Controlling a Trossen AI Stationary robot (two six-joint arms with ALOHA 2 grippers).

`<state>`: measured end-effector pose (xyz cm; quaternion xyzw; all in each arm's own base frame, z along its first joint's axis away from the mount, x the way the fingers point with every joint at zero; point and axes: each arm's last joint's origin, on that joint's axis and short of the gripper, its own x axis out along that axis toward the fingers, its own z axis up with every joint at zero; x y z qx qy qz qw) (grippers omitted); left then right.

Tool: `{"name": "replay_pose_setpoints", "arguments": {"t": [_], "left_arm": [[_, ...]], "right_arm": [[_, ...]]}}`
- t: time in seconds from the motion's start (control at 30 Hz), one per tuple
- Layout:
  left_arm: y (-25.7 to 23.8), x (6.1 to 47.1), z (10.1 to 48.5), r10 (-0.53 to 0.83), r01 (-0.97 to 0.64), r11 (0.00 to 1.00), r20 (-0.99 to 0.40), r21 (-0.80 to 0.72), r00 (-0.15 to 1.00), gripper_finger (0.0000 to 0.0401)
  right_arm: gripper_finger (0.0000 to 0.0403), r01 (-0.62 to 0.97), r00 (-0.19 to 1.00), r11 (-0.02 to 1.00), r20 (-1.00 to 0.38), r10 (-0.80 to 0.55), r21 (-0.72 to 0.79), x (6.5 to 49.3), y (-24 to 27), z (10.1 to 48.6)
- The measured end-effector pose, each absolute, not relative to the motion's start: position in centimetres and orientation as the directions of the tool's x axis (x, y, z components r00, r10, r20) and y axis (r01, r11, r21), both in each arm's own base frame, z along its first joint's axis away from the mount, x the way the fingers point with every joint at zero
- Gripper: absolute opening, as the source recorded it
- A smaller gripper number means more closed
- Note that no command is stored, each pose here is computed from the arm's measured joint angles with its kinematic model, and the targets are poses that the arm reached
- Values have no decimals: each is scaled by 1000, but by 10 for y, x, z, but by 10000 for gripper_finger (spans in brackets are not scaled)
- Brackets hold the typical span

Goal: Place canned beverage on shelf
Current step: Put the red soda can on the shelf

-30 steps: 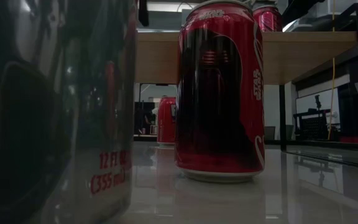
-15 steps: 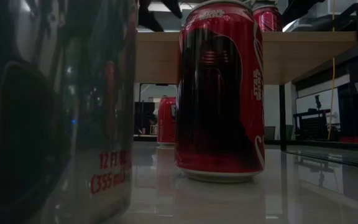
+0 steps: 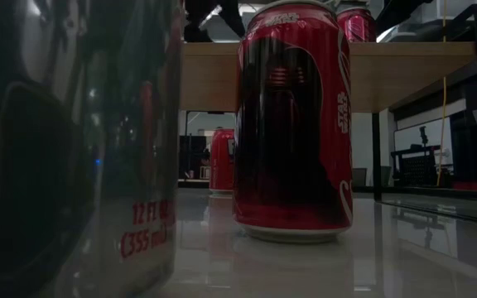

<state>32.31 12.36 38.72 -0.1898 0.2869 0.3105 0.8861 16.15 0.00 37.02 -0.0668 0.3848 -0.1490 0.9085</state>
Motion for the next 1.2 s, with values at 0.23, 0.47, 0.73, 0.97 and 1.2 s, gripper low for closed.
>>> {"name": "replay_pose_setpoints", "arguments": {"t": [0.23, 0.47, 0.73, 0.97, 1.2], "left_arm": [[134, 352, 345, 407, -674, 730, -723, -110, 559, 390], [146, 371, 305, 375, -691, 720, -803, -61, 462, 390], [145, 372, 278, 321, -698, 716, -887, -3, 332, 390], [141, 378, 266, 277, -692, 721, -909, -18, 313, 390], [140, 383, 252, 258, -688, 726, -927, 1, 272, 390]], "right_arm": [[388, 215, 647, 946, -691, -323, -241, 160, 0, 369], [388, 214, 643, 946, -694, -323, -242, 160, 0, 369], [388, 214, 643, 946, -694, -323, -242, 160, 0, 369], [388, 205, 645, 950, -698, -311, -234, 160, 0, 368], [388, 179, 651, 962, -708, -273, -206, 160, 1, 368]]}}
